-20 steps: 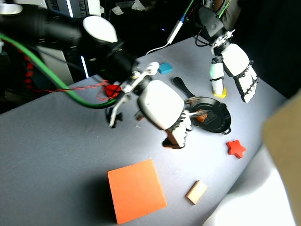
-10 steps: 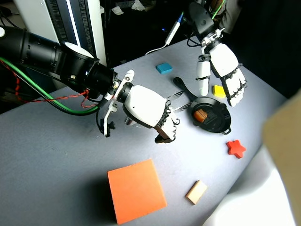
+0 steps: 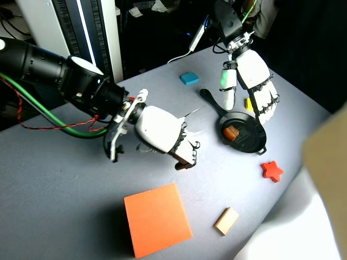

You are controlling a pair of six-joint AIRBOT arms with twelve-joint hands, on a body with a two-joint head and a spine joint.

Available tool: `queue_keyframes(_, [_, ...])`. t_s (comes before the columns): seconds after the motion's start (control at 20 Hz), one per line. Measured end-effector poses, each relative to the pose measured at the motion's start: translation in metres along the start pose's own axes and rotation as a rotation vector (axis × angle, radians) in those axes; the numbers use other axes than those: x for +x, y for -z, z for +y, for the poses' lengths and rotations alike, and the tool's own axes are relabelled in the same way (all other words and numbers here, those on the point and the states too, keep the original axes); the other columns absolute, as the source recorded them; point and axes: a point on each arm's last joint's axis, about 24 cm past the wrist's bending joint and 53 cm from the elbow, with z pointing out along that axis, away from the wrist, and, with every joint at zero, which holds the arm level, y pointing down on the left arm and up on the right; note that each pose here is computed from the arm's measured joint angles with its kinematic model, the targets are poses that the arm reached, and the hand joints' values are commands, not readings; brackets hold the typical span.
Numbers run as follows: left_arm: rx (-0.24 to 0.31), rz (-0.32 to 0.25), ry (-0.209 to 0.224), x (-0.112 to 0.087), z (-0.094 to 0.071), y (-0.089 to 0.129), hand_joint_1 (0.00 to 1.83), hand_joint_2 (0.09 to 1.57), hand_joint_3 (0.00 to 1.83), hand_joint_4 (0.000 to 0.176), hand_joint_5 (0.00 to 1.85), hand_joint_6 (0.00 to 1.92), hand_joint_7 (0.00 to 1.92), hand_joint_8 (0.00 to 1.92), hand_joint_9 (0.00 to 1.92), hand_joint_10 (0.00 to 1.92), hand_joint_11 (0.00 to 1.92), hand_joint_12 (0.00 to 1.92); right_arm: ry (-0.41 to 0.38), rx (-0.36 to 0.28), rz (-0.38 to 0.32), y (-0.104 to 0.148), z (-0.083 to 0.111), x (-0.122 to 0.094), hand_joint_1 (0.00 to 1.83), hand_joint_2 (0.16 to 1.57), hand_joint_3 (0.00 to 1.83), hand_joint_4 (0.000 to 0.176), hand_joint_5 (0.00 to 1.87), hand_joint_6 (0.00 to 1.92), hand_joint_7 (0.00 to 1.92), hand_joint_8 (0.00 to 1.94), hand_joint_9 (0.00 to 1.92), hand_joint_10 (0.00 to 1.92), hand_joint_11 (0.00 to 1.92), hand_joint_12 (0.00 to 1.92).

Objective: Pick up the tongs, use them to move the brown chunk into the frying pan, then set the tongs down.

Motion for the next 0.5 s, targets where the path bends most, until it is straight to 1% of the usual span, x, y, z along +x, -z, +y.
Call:
queue_keyframes(0.05, [0.001,0.004,0.0,0.001,0.0,0.0,0.01,1.3,0.0,0.025,0.13,0.0,0.18,0.0,0.17,0.0,0.0,0.52,0.003,0.001,0.008,0.003,-0.001,0.004,0.43,1.2,0.0,0.0,0.03,0.72,0.27,0.33,0.06,0.81,0.0,1.41])
queue_keyframes(0.1, [0.0,0.004,0.001,0.001,0.0,0.0,0.03,1.3,0.0,0.027,0.15,0.01,0.2,0.0,0.18,0.0,0.0,0.54,0.008,0.002,0.016,0.005,-0.002,0.007,0.4,1.18,0.0,0.0,0.0,0.58,0.22,0.24,0.01,0.73,0.0,1.24])
queue_keyframes(0.15, [0.0,0.003,0.001,0.001,0.0,0.0,0.04,1.29,0.0,0.026,0.16,0.01,0.2,0.0,0.18,0.0,0.0,0.54,0.016,0.006,0.019,0.007,-0.003,0.009,0.37,1.17,0.0,0.0,0.0,0.48,0.21,0.18,0.0,0.65,0.0,1.14])
queue_keyframes(0.25, [0.0,0.002,0.0,0.001,0.0,0.0,0.06,1.29,0.0,0.025,0.15,0.0,0.2,0.0,0.19,0.0,0.0,0.55,0.032,0.011,0.018,0.012,-0.004,0.011,0.36,1.13,0.0,0.0,0.0,0.3,0.16,0.08,0.0,0.43,0.0,0.86])
queue_keyframes(0.3, [0.0,0.002,0.0,0.0,0.0,0.0,0.06,1.29,0.0,0.026,0.16,0.01,0.2,0.0,0.19,0.0,0.0,0.55,0.046,0.01,0.021,0.016,-0.002,0.013,0.38,1.09,0.0,0.0,0.0,0.21,0.13,0.05,0.0,0.32,0.0,0.65])
queue_keyframes(0.35, [0.0,0.002,0.0,0.0,0.0,0.0,0.05,1.29,0.0,0.024,0.17,0.01,0.2,0.0,0.19,0.0,0.0,0.55,0.046,0.009,0.028,0.019,-0.001,0.016,0.37,1.06,0.0,0.0,0.0,0.11,0.11,0.02,0.0,0.22,0.0,0.41])
queue_keyframes(0.4, [0.001,0.002,-0.001,0.001,0.0,0.0,0.05,1.3,0.0,0.022,0.17,0.01,0.19,0.0,0.18,0.0,0.0,0.54,0.046,0.008,0.034,0.023,-0.001,0.018,0.32,1.03,0.0,0.0,0.0,0.02,0.04,0.02,0.0,0.05,0.0,0.08])
queue_keyframes(0.45, [0.0,0.001,-0.001,0.0,0.0,-0.001,0.04,1.3,0.0,0.022,0.17,0.0,0.19,0.0,0.18,0.0,0.0,0.55,0.044,0.008,0.039,0.027,-0.001,0.018,0.3,1.01,0.0,0.0,0.0,0.0,0.01,0.01,0.0,0.01,0.0,0.02])
queue_keyframes(0.5, [0.0,0.0,-0.002,0.0,0.0,-0.001,0.04,1.3,0.0,0.024,0.17,0.0,0.2,0.0,0.18,0.0,0.0,0.55,0.047,0.007,0.036,0.032,0.0,0.015,0.31,0.98,0.0,0.0,0.0,0.0,0.0,0.0,0.0,0.0,0.0,0.0])
